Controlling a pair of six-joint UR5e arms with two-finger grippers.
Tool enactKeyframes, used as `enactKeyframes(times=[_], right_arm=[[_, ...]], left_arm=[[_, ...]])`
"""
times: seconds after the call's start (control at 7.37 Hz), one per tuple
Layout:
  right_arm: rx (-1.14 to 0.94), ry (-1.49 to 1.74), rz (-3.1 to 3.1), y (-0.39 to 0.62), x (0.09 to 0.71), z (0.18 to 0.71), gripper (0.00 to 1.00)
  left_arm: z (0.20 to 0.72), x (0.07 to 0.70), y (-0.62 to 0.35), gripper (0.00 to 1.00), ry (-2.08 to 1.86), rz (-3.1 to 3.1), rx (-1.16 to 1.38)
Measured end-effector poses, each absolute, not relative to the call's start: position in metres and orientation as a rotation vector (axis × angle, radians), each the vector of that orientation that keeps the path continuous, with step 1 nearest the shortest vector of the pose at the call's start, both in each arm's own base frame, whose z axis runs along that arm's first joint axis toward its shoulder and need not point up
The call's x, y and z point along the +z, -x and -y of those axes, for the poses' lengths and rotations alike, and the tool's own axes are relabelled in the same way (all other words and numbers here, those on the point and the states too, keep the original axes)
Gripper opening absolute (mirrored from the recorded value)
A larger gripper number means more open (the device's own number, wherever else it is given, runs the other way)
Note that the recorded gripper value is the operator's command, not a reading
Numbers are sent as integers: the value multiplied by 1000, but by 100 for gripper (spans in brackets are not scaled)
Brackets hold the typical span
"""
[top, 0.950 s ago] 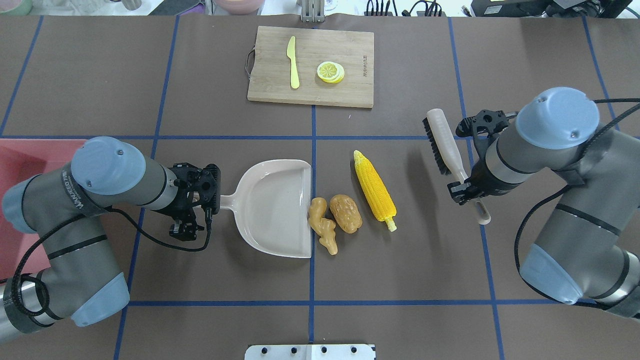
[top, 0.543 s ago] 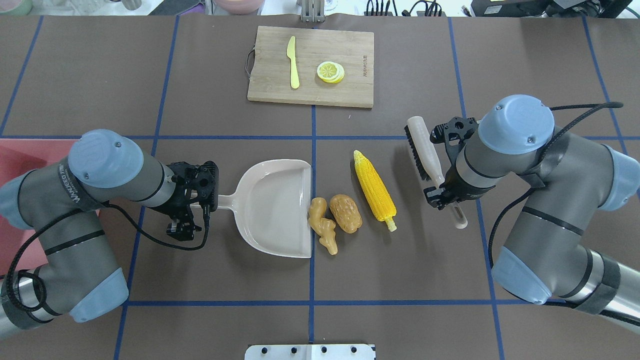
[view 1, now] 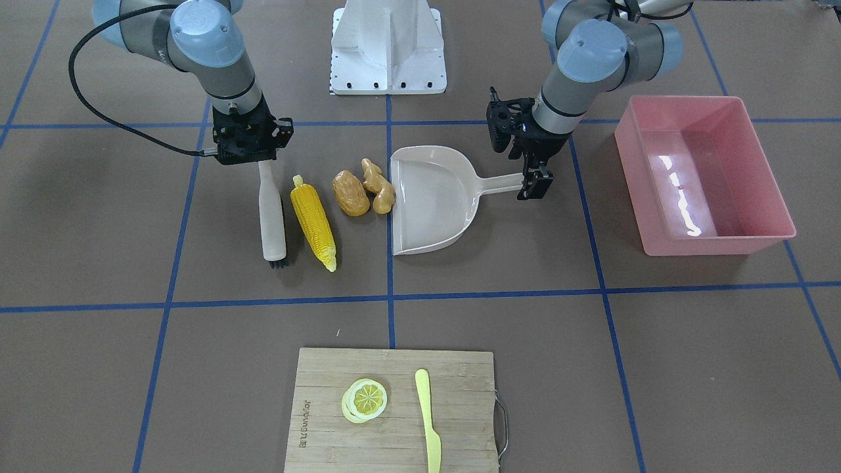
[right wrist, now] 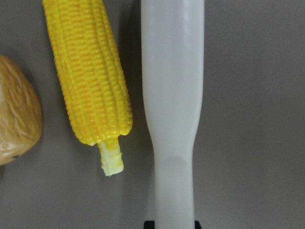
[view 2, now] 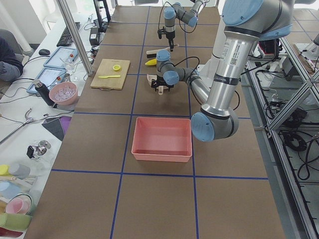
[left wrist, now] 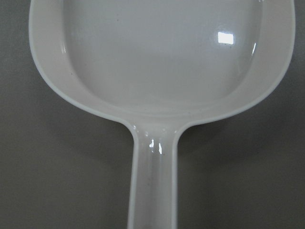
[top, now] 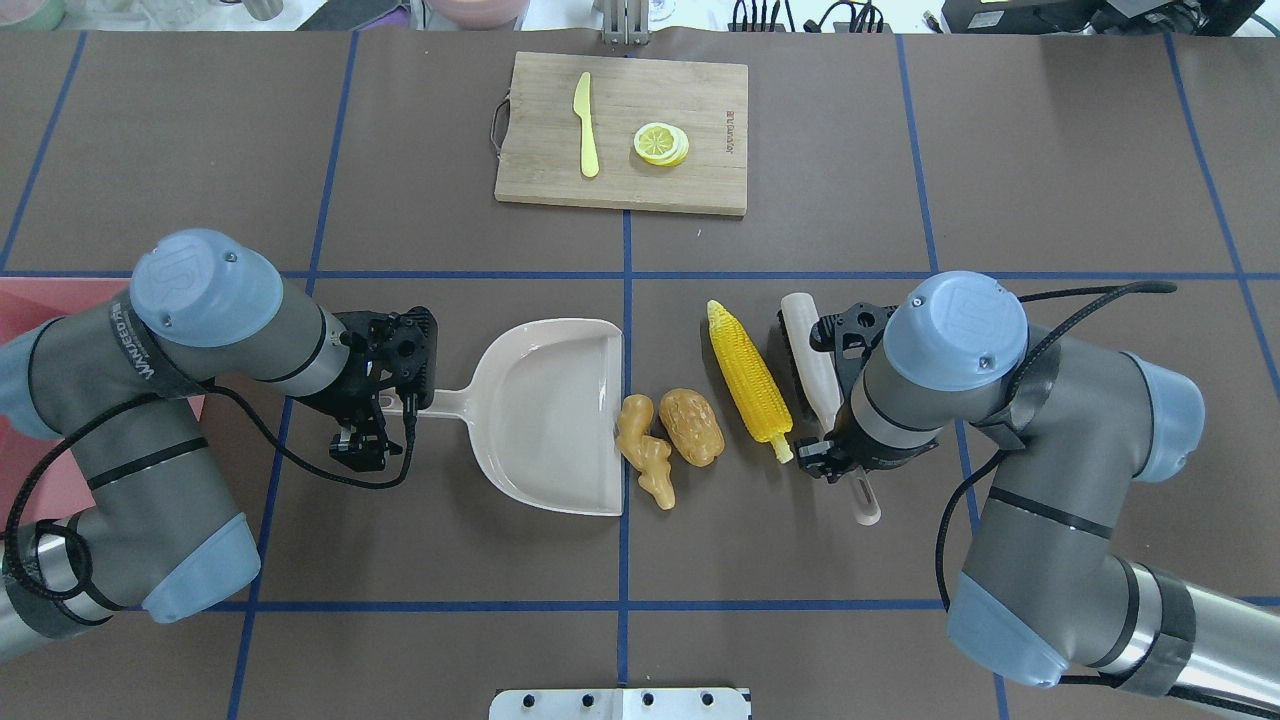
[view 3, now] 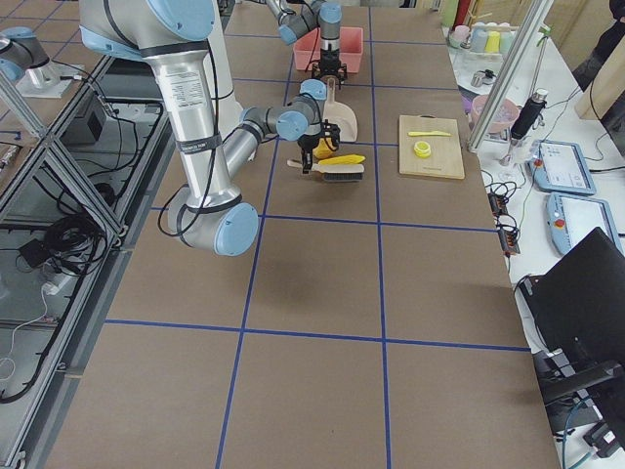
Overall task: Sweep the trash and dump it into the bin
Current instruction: 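Carry the brush with the right gripper toward the corn and potatoes, then sweep the ginger, potato and corn into the dustpan with the right gripper's brush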
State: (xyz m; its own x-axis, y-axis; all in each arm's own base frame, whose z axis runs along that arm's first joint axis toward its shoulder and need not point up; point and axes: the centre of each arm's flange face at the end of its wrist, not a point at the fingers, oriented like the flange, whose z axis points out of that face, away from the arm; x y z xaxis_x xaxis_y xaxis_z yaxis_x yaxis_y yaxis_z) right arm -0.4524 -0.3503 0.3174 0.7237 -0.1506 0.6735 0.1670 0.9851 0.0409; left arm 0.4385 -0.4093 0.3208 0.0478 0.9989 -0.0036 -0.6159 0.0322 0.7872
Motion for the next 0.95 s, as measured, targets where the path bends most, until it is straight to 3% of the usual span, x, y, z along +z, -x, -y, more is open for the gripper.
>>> enactKeyframes(times=[0.95], right_arm=[[-141,44,795,497,279,338,0]], left_arm=[[417,320,-456,95,-702,-680,1434]])
